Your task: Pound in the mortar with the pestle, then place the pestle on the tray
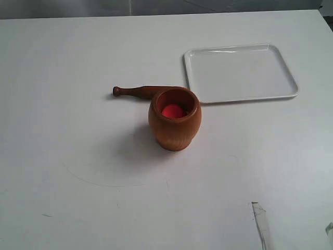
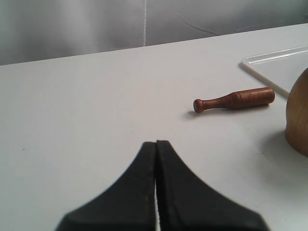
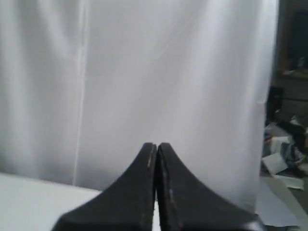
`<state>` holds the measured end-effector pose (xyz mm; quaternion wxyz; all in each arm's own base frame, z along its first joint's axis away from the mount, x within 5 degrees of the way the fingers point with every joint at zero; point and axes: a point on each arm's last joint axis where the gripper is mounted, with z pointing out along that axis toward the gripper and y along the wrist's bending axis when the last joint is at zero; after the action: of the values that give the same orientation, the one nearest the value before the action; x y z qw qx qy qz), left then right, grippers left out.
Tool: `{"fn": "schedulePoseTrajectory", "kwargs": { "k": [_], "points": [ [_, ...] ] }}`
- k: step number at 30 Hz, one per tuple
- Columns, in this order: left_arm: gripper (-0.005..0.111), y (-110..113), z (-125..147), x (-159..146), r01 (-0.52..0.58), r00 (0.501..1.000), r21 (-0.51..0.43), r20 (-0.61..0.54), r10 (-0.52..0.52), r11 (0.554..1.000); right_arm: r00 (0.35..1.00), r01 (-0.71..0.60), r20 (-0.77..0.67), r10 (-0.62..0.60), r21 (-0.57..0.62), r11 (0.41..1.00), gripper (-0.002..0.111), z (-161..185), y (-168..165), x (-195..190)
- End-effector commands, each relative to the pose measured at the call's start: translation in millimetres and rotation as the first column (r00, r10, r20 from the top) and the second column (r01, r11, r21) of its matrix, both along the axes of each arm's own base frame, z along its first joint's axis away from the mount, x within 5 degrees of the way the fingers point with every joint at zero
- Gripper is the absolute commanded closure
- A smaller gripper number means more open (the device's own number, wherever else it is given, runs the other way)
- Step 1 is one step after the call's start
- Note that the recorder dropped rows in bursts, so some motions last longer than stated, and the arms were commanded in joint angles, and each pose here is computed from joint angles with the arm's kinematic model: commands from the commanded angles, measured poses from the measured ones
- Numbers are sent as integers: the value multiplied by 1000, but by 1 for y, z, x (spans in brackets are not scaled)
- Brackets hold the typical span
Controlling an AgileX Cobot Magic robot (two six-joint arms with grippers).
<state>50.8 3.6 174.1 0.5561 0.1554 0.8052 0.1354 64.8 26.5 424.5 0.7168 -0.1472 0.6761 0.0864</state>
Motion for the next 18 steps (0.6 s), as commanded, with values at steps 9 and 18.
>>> {"fn": "schedulePoseTrajectory", "kwargs": {
  "k": [9, 18],
  "points": [
    [107, -1, 0, 0, 6, 1000, -15, 4, -6, 1000, 757, -579, -463, 462, -147, 802, 108, 1, 87, 163],
    [107, -1, 0, 0, 6, 1000, -15, 4, -6, 1000, 635, -715, -691, 346, -357, 601, 108, -65, 208, 253]
  ]
}}
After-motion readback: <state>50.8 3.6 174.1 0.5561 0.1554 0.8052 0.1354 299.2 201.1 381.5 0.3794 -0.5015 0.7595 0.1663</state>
